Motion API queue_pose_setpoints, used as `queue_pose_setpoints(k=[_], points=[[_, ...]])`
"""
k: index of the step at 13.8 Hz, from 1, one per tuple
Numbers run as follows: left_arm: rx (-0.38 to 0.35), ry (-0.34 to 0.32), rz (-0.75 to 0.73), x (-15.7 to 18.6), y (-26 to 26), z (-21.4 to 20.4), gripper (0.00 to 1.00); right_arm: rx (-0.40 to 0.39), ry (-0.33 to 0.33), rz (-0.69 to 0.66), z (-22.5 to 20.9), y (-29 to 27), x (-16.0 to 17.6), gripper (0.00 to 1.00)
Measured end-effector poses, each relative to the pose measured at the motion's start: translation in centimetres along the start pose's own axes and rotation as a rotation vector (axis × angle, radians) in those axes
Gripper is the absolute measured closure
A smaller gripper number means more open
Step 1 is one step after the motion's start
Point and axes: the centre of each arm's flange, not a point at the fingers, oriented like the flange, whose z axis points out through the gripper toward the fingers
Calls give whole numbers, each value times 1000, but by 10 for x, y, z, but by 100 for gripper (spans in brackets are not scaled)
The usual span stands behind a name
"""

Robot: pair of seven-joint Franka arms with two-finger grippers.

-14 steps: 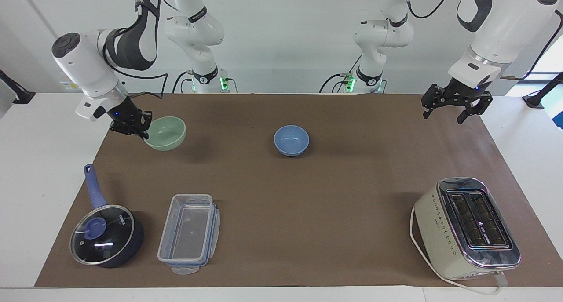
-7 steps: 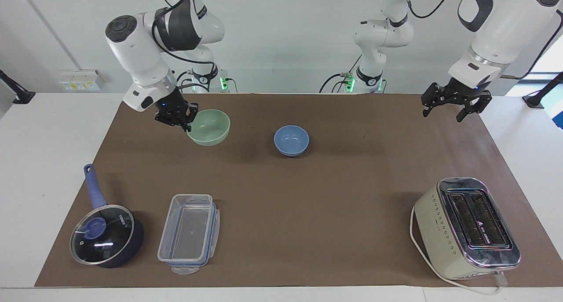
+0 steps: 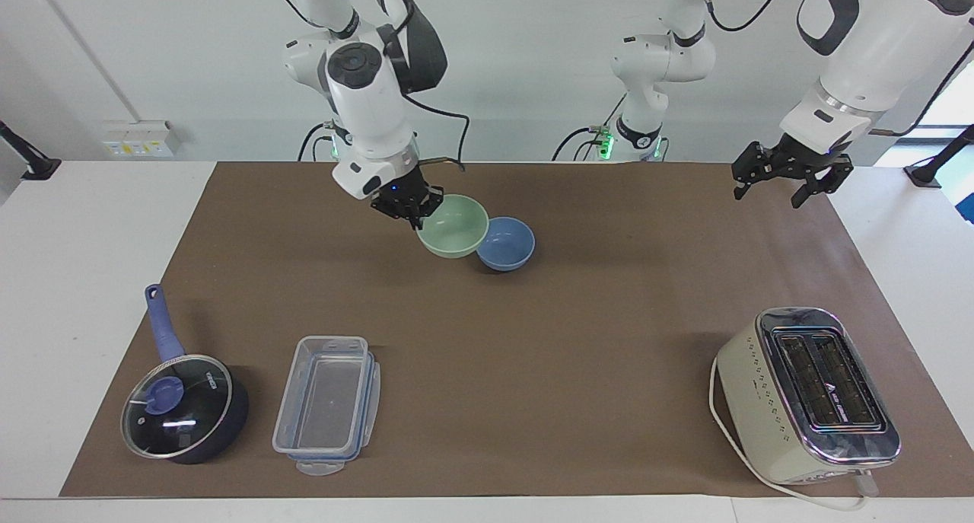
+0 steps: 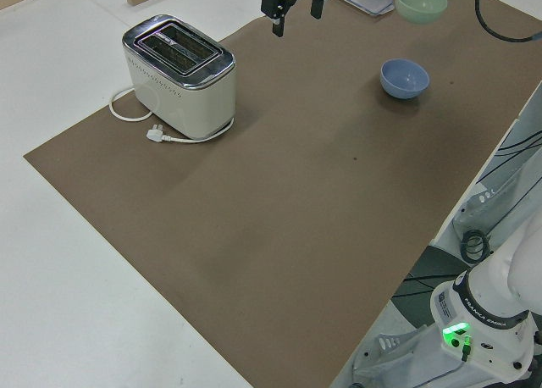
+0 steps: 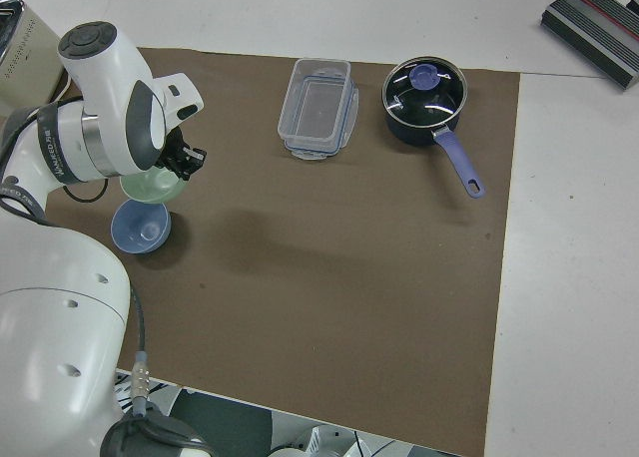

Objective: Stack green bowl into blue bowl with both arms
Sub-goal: 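Carry the green bowl over the blue bowl and lower it inside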

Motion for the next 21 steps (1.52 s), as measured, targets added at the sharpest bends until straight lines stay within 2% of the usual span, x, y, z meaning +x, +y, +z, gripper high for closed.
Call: queue_pose_setpoints(k=[5,9,13,21], points=[[0,4,-9,-2,-5,-2,0,0,-1,-4,17,-30,-10,96],[0,4,-9,-2,-5,-2,0,-9,-8,-18,55,-57,-30,96],[0,4,-9,-2,-5,-2,0,-2,-52,-12,75,-53,-41,96],[0,4,-9,-2,-5,-2,0,37,-39,-28,104,-64,-64,96]])
